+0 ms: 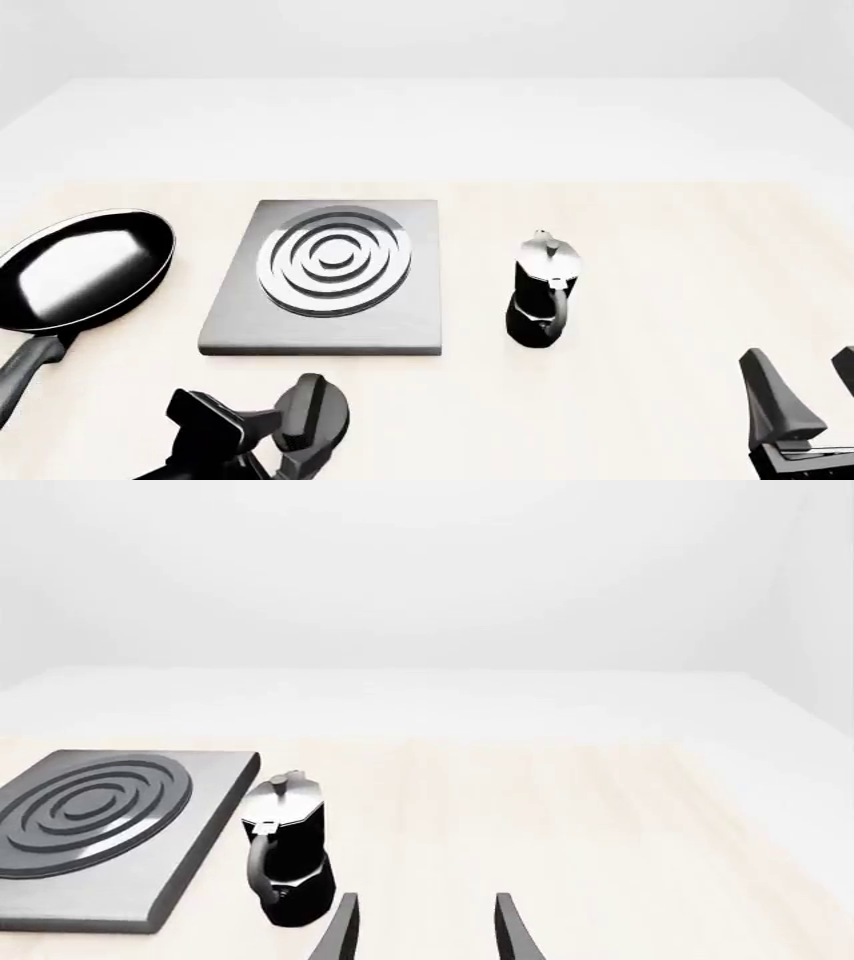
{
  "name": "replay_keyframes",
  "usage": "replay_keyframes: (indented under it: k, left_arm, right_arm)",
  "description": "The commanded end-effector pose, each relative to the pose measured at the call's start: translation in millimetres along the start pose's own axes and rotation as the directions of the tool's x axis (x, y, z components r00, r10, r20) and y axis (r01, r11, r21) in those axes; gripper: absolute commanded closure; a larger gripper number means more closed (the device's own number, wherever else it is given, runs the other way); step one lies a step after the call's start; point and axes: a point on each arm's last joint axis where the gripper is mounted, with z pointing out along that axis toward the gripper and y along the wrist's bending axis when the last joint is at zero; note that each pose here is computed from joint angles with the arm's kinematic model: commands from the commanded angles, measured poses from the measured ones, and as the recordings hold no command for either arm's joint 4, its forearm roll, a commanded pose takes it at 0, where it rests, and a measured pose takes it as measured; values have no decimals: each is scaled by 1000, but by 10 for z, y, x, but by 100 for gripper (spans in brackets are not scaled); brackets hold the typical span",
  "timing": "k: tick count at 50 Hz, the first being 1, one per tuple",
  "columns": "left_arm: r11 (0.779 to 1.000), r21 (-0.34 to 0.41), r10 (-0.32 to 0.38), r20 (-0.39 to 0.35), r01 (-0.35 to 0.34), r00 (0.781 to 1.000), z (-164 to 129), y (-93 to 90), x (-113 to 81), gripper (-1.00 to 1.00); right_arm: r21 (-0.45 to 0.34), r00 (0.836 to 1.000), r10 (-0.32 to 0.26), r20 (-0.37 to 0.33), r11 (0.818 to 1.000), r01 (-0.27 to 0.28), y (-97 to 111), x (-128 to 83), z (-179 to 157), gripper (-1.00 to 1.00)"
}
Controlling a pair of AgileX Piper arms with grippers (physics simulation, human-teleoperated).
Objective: Turn on the stove and put the frying pan on it.
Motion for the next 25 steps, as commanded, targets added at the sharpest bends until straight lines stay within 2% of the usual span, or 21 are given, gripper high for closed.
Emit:
replay_keyframes:
  k: [1,7,25]
  left_arm:
    - [1000,2,-6,-15,6,1000,116,7,87,-100]
    - [1000,4,-4,-18,4,1000,143,7,109,-100]
    - [987,156,43,-15,-40,999,7,-283,72,-100]
  right_arm:
    - [3,1000,1,0,1000,-1,-2,0,0,-100]
    - [6,1000,0,-3,1000,0,-3,3,0,-100]
    - [14,1000,0,-4,1000,0,-8,3,0,-100]
